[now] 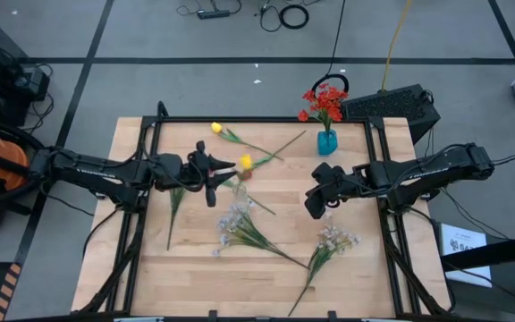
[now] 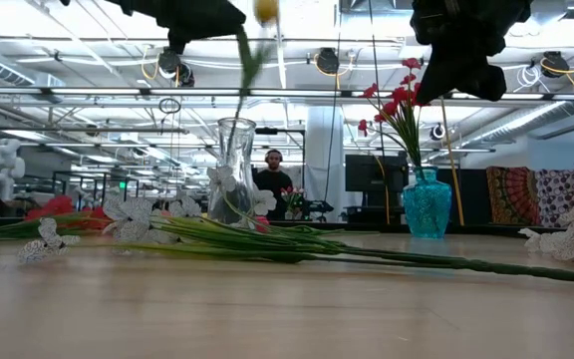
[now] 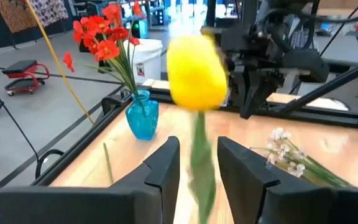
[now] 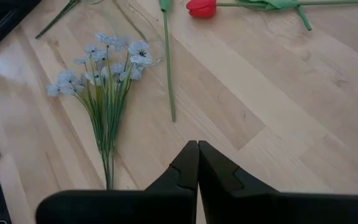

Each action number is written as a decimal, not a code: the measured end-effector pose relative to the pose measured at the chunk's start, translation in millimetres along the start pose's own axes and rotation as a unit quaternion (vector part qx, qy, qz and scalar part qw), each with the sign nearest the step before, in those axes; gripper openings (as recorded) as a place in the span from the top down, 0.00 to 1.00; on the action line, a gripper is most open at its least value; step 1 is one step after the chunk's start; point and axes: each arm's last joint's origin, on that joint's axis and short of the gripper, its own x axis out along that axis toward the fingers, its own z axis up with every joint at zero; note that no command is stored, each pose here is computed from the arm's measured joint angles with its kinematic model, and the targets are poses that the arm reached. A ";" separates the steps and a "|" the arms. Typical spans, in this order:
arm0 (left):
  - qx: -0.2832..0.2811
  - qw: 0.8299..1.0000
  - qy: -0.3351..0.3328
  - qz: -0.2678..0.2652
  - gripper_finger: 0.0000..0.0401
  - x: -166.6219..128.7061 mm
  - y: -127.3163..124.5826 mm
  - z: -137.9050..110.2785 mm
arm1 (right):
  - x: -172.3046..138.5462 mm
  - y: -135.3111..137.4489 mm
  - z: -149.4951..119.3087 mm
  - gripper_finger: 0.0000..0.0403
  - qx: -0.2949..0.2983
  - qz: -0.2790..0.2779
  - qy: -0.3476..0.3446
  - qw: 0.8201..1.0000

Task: Sort flowers into vase by color
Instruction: Put the right white flowers into the transparent flower vase

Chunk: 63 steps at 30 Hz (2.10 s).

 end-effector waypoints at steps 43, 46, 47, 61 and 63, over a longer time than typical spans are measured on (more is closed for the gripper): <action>-0.073 0.986 0.148 0.006 0.71 -63.7 12.4 -14.4 | 1.8 25.4 -65.6 1.00 0.309 -0.146 0.151 0.928; -0.069 0.985 0.161 0.008 0.71 -64.5 12.8 -17.1 | 2.0 43.6 -79.0 1.00 0.340 -0.169 0.187 0.906; -0.067 0.984 0.167 0.009 0.71 -64.9 13.0 -18.3 | 2.6 49.6 -82.6 1.00 0.352 -0.173 0.198 0.898; -0.041 0.976 0.214 0.016 0.71 -68.4 14.7 -27.4 | 33.2 88.5 -129.8 0.96 0.449 -0.209 0.255 0.830; -0.039 0.975 0.218 0.017 0.71 -68.8 14.9 -28.2 | 41.1 92.7 -133.3 0.93 0.452 -0.199 0.258 0.831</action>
